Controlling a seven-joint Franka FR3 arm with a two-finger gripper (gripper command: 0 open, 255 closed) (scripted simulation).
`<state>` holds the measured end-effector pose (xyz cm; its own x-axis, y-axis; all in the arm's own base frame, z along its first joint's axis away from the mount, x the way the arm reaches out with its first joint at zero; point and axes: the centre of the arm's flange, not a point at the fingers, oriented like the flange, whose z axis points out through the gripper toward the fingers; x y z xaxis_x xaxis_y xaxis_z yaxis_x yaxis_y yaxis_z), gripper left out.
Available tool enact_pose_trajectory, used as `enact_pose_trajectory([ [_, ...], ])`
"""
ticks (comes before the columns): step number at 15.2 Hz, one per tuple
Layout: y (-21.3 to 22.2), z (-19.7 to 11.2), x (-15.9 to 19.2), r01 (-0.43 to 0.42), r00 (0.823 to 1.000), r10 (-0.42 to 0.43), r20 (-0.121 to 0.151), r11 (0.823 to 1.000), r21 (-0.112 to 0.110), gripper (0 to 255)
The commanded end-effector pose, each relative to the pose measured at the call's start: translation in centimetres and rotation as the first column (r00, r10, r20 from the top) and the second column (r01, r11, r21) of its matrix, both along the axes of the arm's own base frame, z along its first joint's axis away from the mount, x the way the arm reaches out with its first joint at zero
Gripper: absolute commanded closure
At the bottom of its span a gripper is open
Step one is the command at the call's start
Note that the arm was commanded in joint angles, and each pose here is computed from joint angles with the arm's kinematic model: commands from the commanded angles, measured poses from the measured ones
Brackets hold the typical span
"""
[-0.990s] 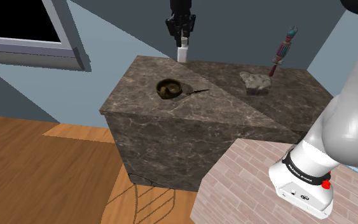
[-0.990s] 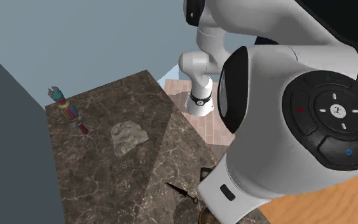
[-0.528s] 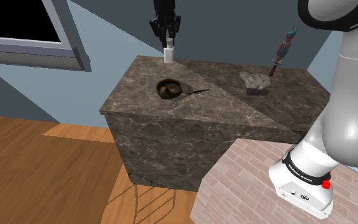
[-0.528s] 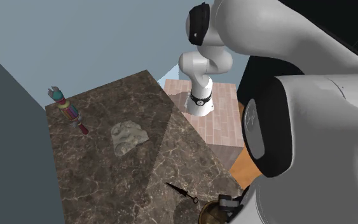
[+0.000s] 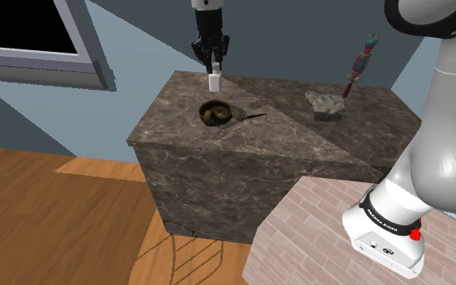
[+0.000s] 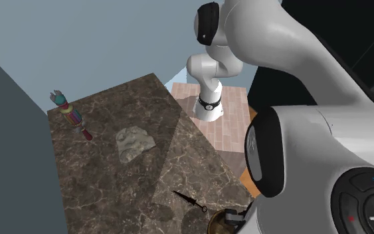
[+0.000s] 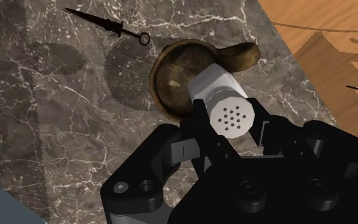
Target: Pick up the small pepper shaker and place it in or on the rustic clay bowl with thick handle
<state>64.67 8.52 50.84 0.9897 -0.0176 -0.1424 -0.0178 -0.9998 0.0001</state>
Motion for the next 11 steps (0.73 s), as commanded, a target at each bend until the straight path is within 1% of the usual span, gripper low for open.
enact_pose_trajectory([
  [1, 0.0, -1.1, 0.1, 0.0, 1.0, 0.0, 0.001, 1.0, 0.0, 255],
  [8, 0.0, -4.8, 0.1, 0.0, 1.0, 0.0, 0.001, 1.0, 0.0, 255],
  [11, 0.0, -4.8, 0.1, 0.0, 1.0, 0.0, 0.001, 1.0, 0.0, 255],
])
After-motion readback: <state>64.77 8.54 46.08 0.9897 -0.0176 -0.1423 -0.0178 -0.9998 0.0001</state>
